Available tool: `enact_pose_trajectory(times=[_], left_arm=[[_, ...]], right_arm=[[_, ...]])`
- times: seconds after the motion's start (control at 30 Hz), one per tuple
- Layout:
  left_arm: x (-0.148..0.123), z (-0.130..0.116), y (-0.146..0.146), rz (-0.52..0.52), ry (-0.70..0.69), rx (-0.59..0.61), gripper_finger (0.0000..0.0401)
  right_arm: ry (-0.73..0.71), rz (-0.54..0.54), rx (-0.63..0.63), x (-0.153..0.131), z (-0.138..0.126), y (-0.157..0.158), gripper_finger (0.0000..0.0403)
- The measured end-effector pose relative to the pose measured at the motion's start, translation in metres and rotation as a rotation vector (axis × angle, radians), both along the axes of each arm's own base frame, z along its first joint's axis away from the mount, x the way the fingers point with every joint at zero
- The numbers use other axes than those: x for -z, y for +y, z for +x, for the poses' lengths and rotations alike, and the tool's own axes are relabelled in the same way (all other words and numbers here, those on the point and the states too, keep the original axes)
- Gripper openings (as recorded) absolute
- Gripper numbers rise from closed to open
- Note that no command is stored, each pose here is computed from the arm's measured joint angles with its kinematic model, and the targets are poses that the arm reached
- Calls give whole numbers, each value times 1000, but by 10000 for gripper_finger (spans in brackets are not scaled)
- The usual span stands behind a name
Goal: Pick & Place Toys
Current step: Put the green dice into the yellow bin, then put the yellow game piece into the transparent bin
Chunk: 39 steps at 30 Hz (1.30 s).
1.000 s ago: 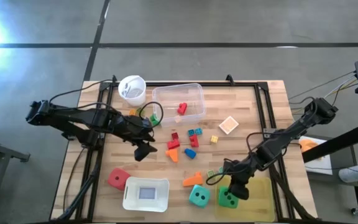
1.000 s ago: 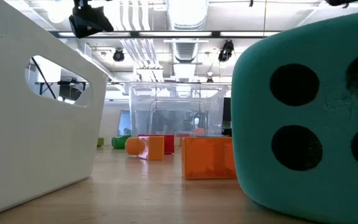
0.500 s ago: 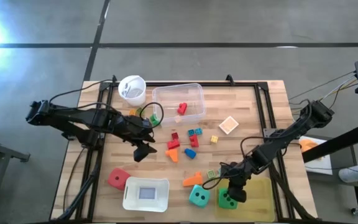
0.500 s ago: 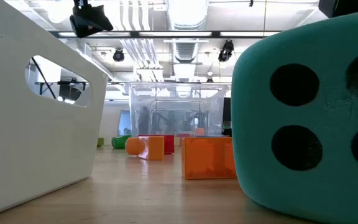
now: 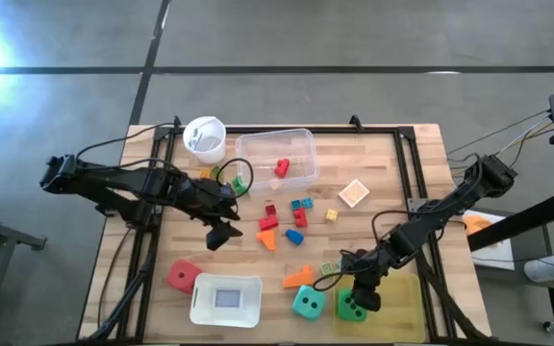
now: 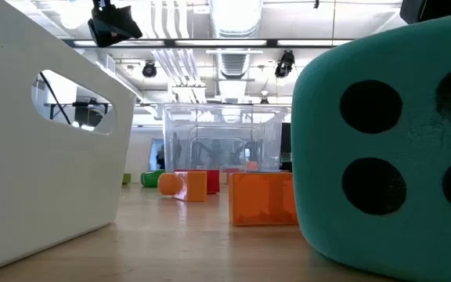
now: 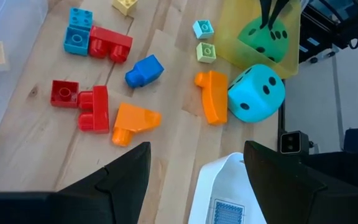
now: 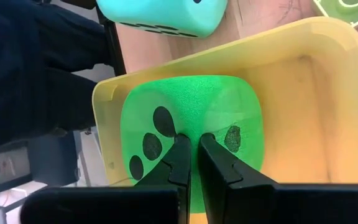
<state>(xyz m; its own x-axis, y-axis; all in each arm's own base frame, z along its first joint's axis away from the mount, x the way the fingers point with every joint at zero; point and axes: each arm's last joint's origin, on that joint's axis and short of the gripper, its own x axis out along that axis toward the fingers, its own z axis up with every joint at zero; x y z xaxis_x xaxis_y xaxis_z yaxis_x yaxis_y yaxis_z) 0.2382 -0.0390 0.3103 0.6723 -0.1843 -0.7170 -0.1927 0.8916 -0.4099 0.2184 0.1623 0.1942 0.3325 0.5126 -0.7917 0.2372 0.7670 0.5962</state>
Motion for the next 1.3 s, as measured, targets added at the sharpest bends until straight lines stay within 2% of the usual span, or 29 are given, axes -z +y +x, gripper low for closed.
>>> enact_pose_trajectory(times=[0.13,0.23,0.53,0.73,1.0,1.13,1.3], left_arm=[[0,0,0,-2,1,2,262],[0,0,0,-3,1,3,262],[0,0,0,1,1,17,262],[0,0,0,6,1,24,262],[2,-2,0,8,24,31,262],[2,-2,0,6,25,27,262],[2,-2,1,15,25,-10,262]], right_arm=[[-1,2,2,-1,0,0,11],[-2,5,6,-3,1,0,31],[11,39,57,-10,0,0,177],[35,53,80,-15,-4,-3,235],[-9,90,179,-46,-16,-13,248],[-60,61,324,-69,-24,-24,248],[-51,-47,553,-92,-31,-42,248]])
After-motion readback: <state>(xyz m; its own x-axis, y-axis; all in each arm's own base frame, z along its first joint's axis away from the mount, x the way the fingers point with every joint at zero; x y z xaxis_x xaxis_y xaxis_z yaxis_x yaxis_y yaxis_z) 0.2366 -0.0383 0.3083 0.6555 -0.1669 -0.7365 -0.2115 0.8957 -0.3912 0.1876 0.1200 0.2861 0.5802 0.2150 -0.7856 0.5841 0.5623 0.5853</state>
